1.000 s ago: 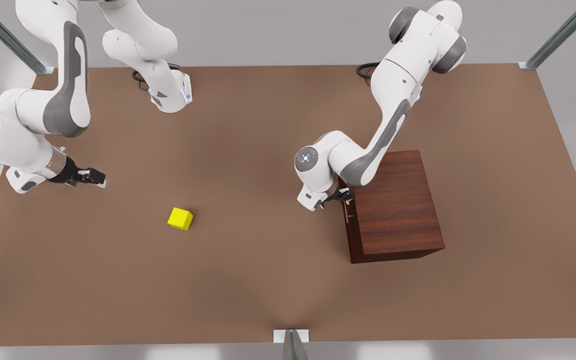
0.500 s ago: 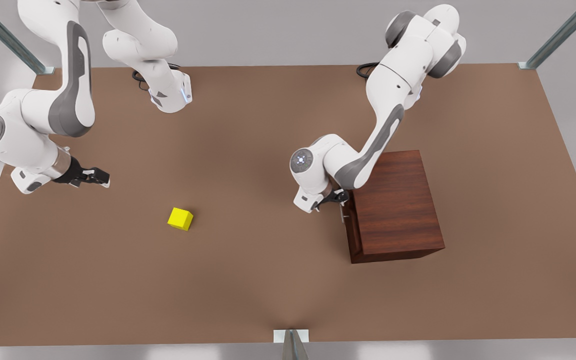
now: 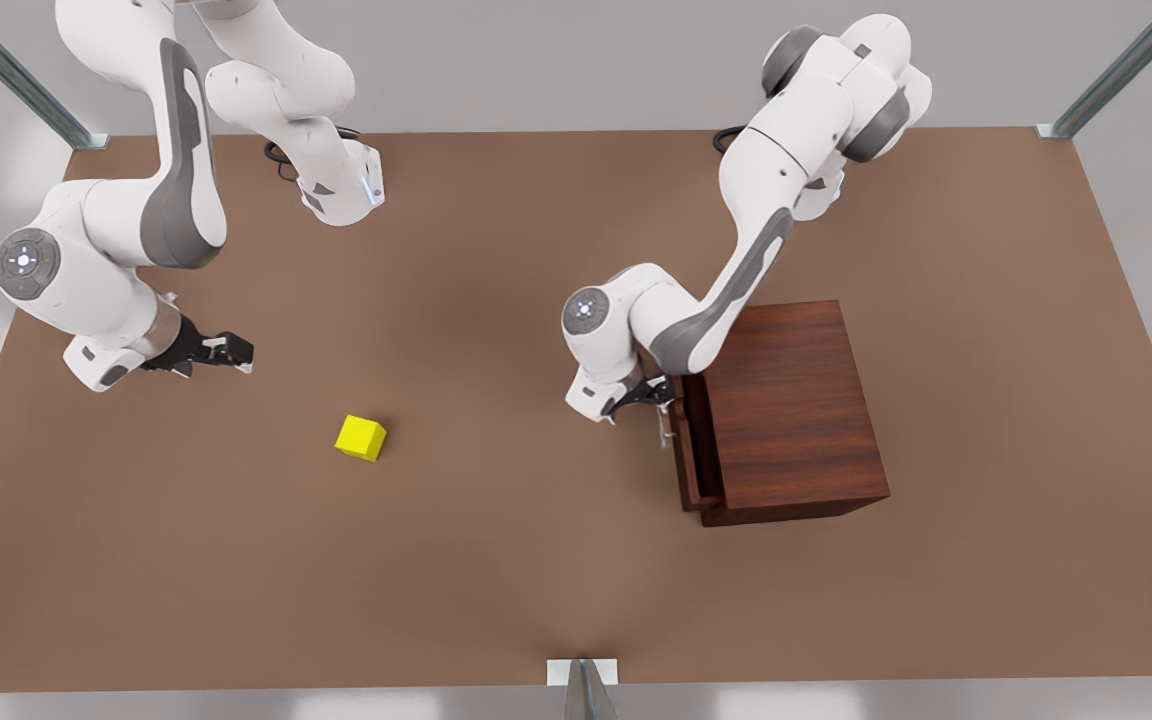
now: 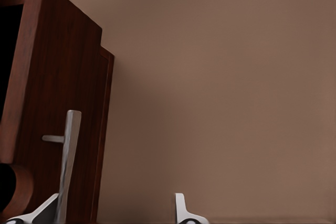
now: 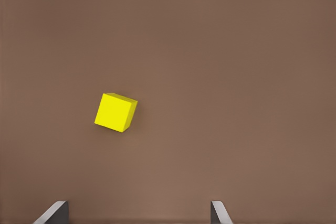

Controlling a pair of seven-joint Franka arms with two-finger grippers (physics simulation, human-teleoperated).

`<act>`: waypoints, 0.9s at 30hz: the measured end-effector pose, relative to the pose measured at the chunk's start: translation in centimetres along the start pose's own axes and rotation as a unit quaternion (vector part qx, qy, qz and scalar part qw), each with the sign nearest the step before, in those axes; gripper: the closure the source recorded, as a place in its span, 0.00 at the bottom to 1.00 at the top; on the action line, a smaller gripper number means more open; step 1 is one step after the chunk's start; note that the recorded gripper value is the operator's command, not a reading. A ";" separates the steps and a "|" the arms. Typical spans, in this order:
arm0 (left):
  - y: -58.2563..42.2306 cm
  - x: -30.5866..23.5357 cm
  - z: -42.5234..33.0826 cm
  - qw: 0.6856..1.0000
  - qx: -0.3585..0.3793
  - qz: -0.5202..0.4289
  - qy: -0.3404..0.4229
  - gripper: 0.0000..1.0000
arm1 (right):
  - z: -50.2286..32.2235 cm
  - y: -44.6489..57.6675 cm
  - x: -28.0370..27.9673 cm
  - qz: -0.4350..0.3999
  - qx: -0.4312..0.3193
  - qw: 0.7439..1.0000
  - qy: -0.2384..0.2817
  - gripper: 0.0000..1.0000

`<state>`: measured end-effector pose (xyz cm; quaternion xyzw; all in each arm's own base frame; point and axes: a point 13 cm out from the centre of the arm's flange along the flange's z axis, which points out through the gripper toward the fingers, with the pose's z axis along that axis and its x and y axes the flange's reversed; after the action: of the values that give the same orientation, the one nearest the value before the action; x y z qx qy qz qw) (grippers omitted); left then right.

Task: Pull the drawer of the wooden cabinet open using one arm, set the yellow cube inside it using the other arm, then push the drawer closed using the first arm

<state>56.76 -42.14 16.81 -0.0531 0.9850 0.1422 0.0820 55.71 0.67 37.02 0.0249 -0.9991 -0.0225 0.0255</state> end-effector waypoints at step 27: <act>-3.7 0.7 -1.8 1.000 0.009 0.010 -0.027 0.00 | -0.3 -5.8 0.7 0.052 -0.002 0.999 0.000 0.00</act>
<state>56.26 -46.25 17.40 -0.0391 0.9842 0.1351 0.1074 55.34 -5.14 37.05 -0.0268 -0.9990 -0.0235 0.0269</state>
